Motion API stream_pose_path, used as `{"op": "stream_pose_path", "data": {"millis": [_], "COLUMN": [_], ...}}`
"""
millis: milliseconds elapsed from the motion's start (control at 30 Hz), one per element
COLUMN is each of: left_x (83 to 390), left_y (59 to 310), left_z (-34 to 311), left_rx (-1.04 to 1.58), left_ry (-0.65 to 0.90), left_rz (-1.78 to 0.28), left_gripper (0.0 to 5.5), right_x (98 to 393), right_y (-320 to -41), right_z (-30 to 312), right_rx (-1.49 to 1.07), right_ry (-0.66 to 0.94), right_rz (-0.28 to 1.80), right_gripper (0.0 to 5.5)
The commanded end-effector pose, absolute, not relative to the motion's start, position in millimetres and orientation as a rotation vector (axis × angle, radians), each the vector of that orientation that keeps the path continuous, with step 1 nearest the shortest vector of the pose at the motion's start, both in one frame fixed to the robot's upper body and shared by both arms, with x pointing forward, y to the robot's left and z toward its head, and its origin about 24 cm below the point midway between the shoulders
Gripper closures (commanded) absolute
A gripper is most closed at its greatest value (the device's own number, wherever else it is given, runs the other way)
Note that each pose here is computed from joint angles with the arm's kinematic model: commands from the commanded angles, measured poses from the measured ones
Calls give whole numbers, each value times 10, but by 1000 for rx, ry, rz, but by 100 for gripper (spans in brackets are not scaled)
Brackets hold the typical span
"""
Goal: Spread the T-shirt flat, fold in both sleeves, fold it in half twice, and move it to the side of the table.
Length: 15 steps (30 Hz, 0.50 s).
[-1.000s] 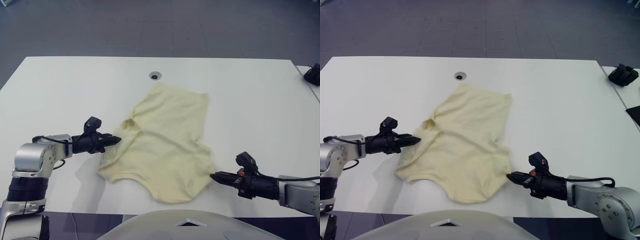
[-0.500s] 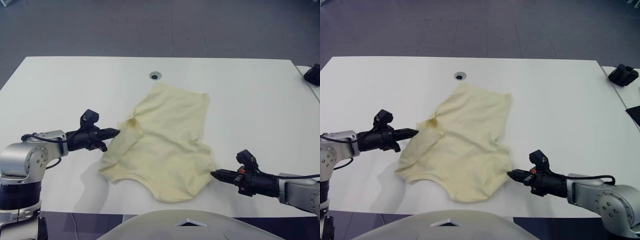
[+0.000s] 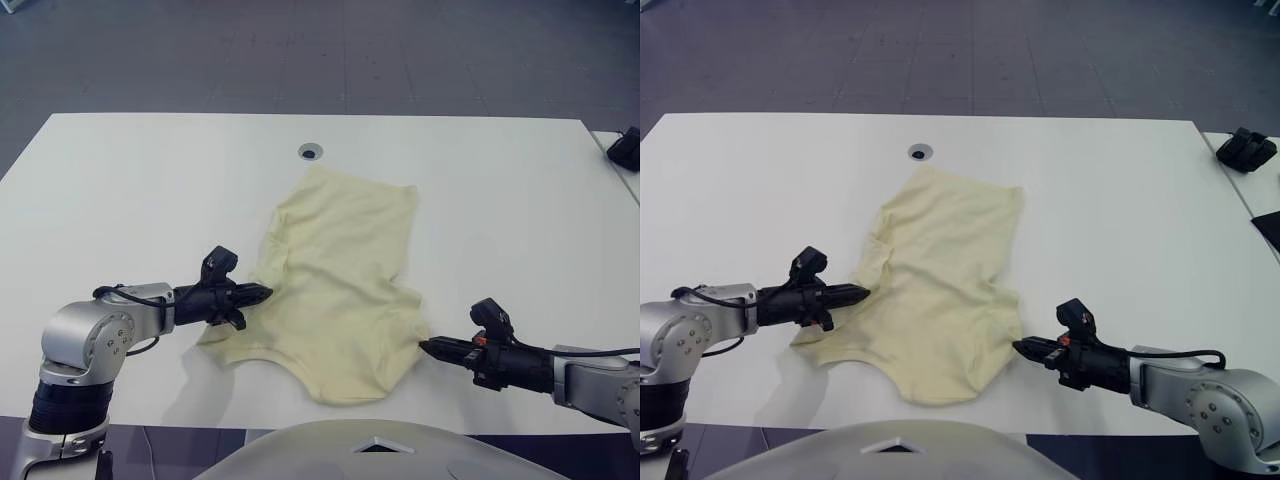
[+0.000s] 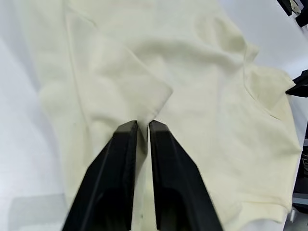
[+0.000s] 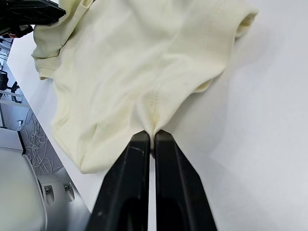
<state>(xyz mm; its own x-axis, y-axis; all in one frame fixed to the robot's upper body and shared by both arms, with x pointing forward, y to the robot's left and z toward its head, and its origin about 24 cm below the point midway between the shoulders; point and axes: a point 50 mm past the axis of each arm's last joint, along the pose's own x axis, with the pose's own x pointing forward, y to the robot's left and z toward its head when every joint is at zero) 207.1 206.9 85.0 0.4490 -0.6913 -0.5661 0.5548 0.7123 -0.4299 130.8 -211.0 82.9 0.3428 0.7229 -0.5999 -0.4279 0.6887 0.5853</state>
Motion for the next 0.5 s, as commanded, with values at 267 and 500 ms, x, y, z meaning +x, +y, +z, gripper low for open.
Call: {"op": "stream_pose_path", "data": {"millis": [267, 500], "left_x": [2279, 2351], "left_y": [2341, 2534], "left_z": [1584, 1527], "left_rx": [-284, -288], "left_ry": [474, 481], "left_rz": [-765, -611], "left_gripper": [320, 206], "right_x": [1344, 1487], "right_y": [-2109, -1911], "right_z": [951, 1288], "right_rx": [375, 434], "right_ry": [905, 755], "right_rz": [810, 986], "right_gripper": [550, 550]}}
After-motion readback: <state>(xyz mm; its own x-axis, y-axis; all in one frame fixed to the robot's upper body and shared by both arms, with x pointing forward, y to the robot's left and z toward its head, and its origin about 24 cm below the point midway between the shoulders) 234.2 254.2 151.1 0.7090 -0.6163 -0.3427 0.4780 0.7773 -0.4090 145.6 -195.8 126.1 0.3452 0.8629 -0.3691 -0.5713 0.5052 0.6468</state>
